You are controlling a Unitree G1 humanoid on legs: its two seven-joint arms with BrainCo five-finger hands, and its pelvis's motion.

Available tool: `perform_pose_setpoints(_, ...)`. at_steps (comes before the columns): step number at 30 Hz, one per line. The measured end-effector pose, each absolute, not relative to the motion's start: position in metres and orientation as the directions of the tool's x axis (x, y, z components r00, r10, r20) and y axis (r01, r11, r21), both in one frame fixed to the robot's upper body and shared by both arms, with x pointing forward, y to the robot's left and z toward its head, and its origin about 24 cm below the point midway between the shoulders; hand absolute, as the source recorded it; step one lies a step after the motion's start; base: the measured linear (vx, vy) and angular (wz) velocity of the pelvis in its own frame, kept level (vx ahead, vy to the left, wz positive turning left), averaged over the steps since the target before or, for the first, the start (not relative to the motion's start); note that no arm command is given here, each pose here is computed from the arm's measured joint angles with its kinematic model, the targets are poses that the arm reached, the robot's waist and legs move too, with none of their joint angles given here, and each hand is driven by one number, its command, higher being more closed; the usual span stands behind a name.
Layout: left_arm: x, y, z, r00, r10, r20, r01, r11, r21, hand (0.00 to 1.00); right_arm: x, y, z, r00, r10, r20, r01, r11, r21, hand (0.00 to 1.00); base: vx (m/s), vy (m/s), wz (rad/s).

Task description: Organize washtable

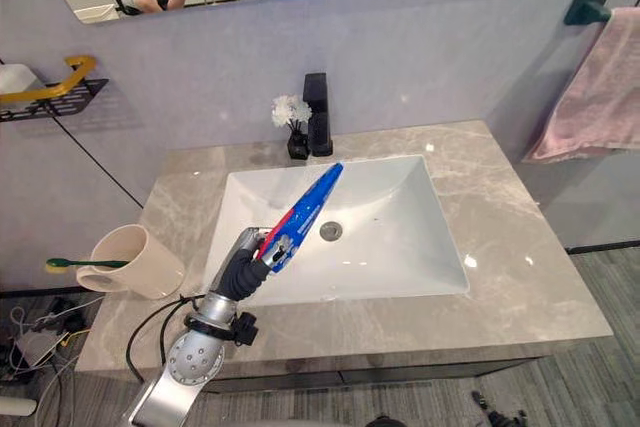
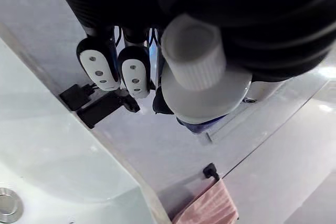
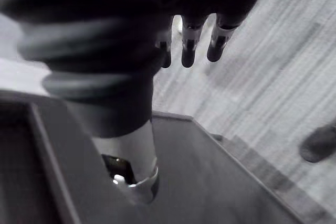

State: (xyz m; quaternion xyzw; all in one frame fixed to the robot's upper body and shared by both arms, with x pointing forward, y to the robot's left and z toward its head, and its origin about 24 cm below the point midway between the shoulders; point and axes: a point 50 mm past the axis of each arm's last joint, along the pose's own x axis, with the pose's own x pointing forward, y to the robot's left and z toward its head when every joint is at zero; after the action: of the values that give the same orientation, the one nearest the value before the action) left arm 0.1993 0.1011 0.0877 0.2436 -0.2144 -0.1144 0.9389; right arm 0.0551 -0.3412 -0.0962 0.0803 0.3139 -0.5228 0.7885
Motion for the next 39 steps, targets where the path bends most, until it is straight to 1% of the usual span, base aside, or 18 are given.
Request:
perform_pose_setpoints(3,0.199,0.101,0.099,0.87,-0.299,0.393,0.085,0.874,0.478,1.0,0.065,-0.365,-0.065,0.278,-0.851,-0.445,0.898,0.395,-0.193,0.0,-0.03,-0.01,-0.01)
perform_pose_setpoints(5,0.198,0.101,0.104,0.863,-0.289,0.414,0.072,0.882,0.466,1.0,0.075,-0.372,-0.048,0.308,-0.878,-0.366,0.901,0.392,-0.184,0.0,-0.06,-0.015,-0.01)
perform_pose_setpoints(7,0.199,0.1,0.109,0.853,-0.288,0.436,0.064,0.885,0.461,1.0,0.091,-0.378,-0.018,0.373,-0.897,-0.236,0.894,0.416,-0.166,0.0,-0.03,-0.027,0.0)
perform_pose_setpoints(11,0.204,0.106,0.116,0.846,-0.263,0.463,0.025,0.888,0.458,1.0,0.096,-0.384,0.021,0.421,-0.904,-0.076,0.883,0.427,-0.195,0.0,0.0,-0.014,-0.04)
perform_pose_setpoints(13,0.206,0.112,0.117,0.853,-0.232,0.467,-0.006,0.891,0.455,1.0,0.098,-0.386,0.048,0.432,-0.901,0.036,0.89,0.419,-0.182,0.0,0.03,-0.004,-0.12)
perform_pose_setpoints(16,0.208,0.12,0.118,0.861,-0.201,0.467,-0.042,0.887,0.46,1.0,0.1,-0.39,0.103,0.436,-0.858,0.271,0.897,0.393,-0.2,0.0,0.04,0.006,-0.11)
perform_pose_setpoints(17,0.208,0.122,0.118,0.862,-0.196,0.467,-0.049,0.886,0.461,1.0,0.101,-0.39,0.11,0.441,-0.845,0.304,0.896,0.394,-0.206,0.0,0.03,-0.002,-0.06)
perform_pose_setpoints(18,0.209,0.125,0.118,0.864,-0.186,0.467,-0.06,0.884,0.463,1.0,0.105,-0.387,0.122,0.453,-0.817,0.358,0.891,0.4,-0.214,0.0,0.0,0.0,0.0)
perform_pose_setpoints(22,0.209,0.132,0.118,0.87,-0.162,0.465,-0.083,0.882,0.463,1.0,0.115,-0.378,0.141,0.481,-0.754,0.448,0.875,0.445,-0.19,0.0,0.0,0.0,0.0)
perform_pose_setpoints(24,0.208,0.135,0.116,0.877,-0.154,0.456,-0.087,0.881,0.466,1.0,0.125,-0.37,0.145,0.517,-0.717,0.469,0.85,0.494,-0.183,0.0,0.0,0.0,0.0)
perform_pose_setpoints(27,0.208,0.138,0.116,0.88,-0.154,0.449,-0.088,0.877,0.472,1.0,0.147,-0.354,0.148,0.597,-0.634,0.491,0.783,0.593,-0.187,0.0,0.0,0.006,-0.01)
perform_pose_setpoints(28,0.208,0.137,0.116,0.88,-0.159,0.447,-0.082,0.877,0.474,1.0,0.165,-0.341,0.151,0.652,-0.566,0.504,0.718,0.674,-0.173,0.0,0.0,0.0,0.0)
perform_pose_setpoints(30,0.208,0.136,0.116,0.879,-0.163,0.449,-0.078,0.878,0.472,1.0,0.183,-0.324,0.153,0.703,-0.49,0.515,0.624,0.773,-0.115,0.0,-0.02,0.013,0.06)
perform_pose_setpoints(31,0.209,0.135,0.116,0.877,-0.167,0.451,-0.074,0.88,0.47,1.0,0.196,-0.31,0.155,0.739,-0.424,0.524,0.541,0.837,-0.086,0.0,-0.02,0.005,0.09)
perform_pose_setpoints(33,0.21,0.132,0.119,0.87,-0.176,0.46,-0.061,0.888,0.456,1.0,0.212,-0.29,0.158,0.791,-0.307,0.53,0.377,0.926,-0.025,0.0,-0.02,0.005,0.11)
perform_pose_setpoints(36,0.209,0.128,0.126,0.851,-0.19,0.489,-0.05,0.898,0.436,1.0,0.227,-0.268,0.162,0.818,-0.184,0.545,0.179,0.982,0.062,0.0,-0.01,0.009,0.25)
perform_pose_setpoints(37,0.209,0.128,0.128,0.847,-0.192,0.496,-0.051,0.899,0.435,1.0,0.229,-0.264,0.163,0.819,-0.16,0.551,0.138,0.987,0.082,0.0,0.0,0.022,0.29)
perform_pose_setpoints(39,0.212,0.126,0.134,0.829,-0.194,0.524,-0.061,0.901,0.43,1.0,0.238,-0.245,0.166,0.821,-0.077,0.565,-0.005,0.99,0.141,0.0,-0.01,0.018,0.24)
